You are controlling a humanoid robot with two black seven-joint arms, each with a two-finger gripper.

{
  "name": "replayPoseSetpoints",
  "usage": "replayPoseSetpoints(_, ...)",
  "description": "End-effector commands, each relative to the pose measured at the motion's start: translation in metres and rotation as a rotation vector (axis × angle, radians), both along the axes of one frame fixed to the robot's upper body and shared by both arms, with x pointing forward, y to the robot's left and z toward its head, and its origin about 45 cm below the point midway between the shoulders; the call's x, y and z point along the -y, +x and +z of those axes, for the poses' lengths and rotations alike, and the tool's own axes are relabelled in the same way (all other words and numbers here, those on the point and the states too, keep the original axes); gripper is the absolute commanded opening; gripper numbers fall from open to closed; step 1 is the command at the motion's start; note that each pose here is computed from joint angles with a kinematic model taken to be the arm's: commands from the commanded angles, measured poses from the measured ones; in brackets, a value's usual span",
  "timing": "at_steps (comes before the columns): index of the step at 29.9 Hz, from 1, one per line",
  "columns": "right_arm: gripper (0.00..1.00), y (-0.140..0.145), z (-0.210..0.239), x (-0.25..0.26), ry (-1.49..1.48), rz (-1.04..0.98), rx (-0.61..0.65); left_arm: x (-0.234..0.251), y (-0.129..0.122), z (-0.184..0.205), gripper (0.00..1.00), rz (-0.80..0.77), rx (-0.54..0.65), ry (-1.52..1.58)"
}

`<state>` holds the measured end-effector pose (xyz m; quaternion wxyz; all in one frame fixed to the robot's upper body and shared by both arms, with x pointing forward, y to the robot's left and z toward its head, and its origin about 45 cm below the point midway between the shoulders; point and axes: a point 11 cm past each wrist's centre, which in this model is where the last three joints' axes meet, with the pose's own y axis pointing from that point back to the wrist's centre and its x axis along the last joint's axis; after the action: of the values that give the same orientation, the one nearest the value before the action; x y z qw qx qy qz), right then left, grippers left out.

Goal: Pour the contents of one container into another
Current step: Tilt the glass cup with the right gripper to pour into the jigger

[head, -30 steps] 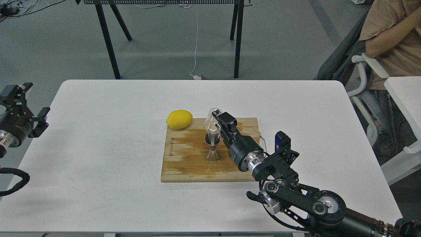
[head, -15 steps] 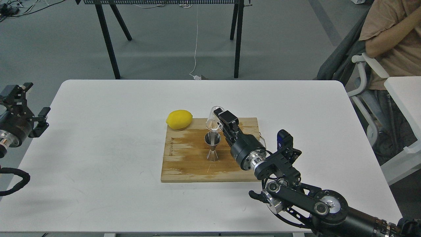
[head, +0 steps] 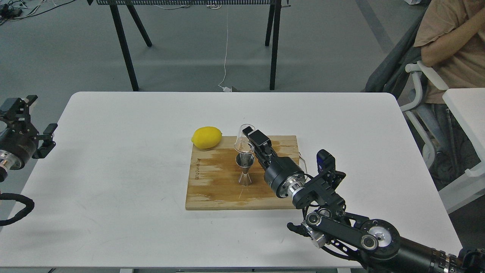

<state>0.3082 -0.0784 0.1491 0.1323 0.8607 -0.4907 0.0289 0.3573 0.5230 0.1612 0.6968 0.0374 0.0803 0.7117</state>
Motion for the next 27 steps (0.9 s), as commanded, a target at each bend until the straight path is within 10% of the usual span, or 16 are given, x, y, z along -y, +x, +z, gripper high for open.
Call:
replayPoseSetpoints(1, 0.41, 0.0006, -0.0010, 0.0016, -0.007, -0.002, 0.003, 0.0000, -0.0001, 0.0000, 0.99, 0.000, 0.000, 0.000)
replayPoseSetpoints(27, 0.41, -0.0031, -0.0076, -0.0024, -0.076, 0.057, 0.058, 0.0000, -0.0001, 0.0000, 0.99, 0.000, 0.000, 0.000)
